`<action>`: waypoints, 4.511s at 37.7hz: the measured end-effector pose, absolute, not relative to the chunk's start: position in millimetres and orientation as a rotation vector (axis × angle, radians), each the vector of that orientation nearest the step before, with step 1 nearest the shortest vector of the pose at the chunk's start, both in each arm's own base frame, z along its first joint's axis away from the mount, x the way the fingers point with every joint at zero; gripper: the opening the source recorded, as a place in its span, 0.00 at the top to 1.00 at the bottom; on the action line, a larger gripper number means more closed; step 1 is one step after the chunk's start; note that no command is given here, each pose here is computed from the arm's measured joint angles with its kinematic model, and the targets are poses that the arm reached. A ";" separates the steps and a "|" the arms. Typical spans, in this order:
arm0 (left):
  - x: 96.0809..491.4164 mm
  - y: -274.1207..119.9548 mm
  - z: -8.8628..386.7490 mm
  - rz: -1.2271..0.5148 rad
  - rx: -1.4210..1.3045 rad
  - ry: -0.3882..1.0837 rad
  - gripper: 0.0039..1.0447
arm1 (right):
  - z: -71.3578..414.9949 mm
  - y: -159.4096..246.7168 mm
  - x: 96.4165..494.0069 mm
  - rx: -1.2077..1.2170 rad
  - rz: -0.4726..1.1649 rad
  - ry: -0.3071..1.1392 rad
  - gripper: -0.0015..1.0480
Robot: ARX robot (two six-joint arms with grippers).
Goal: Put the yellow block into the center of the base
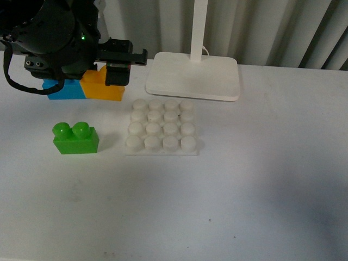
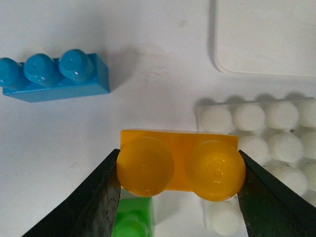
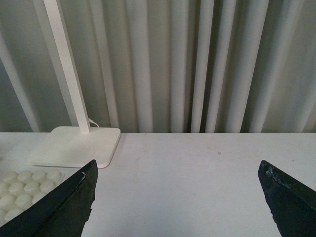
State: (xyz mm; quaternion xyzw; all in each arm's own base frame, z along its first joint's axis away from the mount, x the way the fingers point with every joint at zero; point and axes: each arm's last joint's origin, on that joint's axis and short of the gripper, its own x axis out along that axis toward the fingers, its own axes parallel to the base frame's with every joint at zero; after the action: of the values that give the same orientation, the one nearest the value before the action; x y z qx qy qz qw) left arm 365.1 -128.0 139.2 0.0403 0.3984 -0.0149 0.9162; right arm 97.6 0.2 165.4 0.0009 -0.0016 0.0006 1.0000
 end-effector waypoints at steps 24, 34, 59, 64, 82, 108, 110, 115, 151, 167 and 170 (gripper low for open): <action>330.7 -182.7 141.3 -0.094 0.019 0.844 0.43 | 165.4 0.2 97.6 0.002 0.001 -0.003 0.09; 326.7 -194.1 130.8 -0.123 0.007 0.868 0.43 | 165.4 0.2 97.6 0.002 0.002 -0.003 0.09; 332.1 -199.8 105.3 -0.132 -0.011 0.878 0.43 | 165.4 0.2 97.6 0.002 0.002 -0.003 0.09; 332.9 -200.3 102.1 -0.132 -0.010 0.881 0.43 | 165.4 0.2 97.6 0.002 0.002 -0.003 0.09; 337.8 -200.7 100.9 -0.141 -0.010 0.863 0.43 | 165.4 0.2 97.6 0.002 0.002 -0.003 0.09; 336.9 -203.9 95.7 -0.140 0.017 0.877 0.43 | 165.4 0.2 97.6 0.002 0.002 -0.003 0.09; 337.0 -204.4 95.5 -0.140 0.020 0.878 0.43 | 165.4 0.2 97.6 0.002 0.002 -0.003 0.09; 338.6 -205.5 94.2 -0.138 0.024 0.880 0.43 | 165.4 0.2 97.6 0.002 0.002 -0.003 0.09; 347.3 -210.4 78.1 -0.133 0.095 0.923 0.43 | 165.4 0.2 97.6 0.002 0.001 -0.003 0.09; 348.8 -197.8 92.5 -0.143 0.054 0.899 0.05 | 165.3 0.2 97.6 0.002 0.002 -0.003 0.09; 348.1 -192.9 108.5 -0.140 0.033 0.862 0.06 | 165.4 0.2 97.6 0.002 0.002 -0.003 0.09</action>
State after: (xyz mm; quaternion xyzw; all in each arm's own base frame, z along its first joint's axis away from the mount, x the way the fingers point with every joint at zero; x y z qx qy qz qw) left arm 348.1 -192.9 108.5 0.0160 0.4175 -0.0680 0.9060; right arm 97.6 0.2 165.4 0.0009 -0.0016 0.0008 1.0000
